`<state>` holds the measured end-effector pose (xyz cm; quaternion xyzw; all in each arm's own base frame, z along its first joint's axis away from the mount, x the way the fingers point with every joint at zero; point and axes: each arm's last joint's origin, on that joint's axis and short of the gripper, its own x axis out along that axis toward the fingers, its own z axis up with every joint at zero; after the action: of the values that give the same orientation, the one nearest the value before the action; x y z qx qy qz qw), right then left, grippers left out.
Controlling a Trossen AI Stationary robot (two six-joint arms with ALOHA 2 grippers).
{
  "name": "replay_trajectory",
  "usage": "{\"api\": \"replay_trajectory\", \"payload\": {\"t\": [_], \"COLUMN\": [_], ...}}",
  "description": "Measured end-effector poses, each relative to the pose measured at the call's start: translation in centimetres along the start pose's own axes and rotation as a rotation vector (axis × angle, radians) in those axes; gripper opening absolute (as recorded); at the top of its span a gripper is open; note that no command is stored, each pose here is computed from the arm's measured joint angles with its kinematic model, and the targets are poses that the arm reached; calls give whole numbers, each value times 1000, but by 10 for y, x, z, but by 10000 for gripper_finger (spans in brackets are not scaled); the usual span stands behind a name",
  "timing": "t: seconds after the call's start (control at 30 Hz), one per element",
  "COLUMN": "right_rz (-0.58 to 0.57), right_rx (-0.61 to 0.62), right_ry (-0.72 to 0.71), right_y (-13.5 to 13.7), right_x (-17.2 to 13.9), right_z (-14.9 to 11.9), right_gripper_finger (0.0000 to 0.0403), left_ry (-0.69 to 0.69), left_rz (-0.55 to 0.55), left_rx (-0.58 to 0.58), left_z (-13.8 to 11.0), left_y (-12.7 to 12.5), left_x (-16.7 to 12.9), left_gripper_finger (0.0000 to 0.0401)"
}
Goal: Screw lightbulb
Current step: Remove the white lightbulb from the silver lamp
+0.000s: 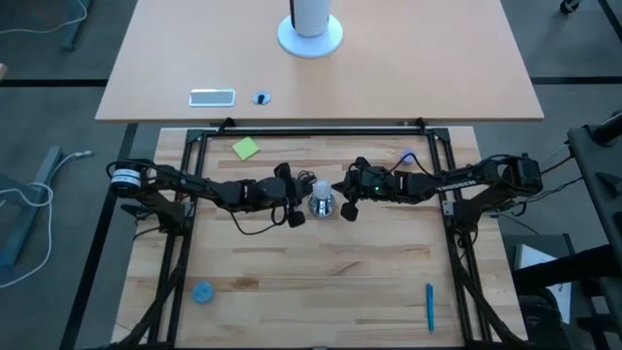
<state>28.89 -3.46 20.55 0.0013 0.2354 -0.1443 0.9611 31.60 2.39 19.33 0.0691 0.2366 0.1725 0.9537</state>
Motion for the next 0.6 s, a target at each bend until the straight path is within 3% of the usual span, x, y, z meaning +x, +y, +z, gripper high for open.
{"api": "replay_trajectory", "payload": {"t": [0.6], "right_rz": [-41], "right_rx": [2], "right_ry": [4], "right_y": [-4], "right_x": [1], "right_z": [-1], "right_gripper_finger": [0], "left_ry": [-6], "left_rz": [-6], "left_rx": [2], "left_z": [1], "left_y": [-1], "left_x": [0], "left_gripper_finger": [0]}}
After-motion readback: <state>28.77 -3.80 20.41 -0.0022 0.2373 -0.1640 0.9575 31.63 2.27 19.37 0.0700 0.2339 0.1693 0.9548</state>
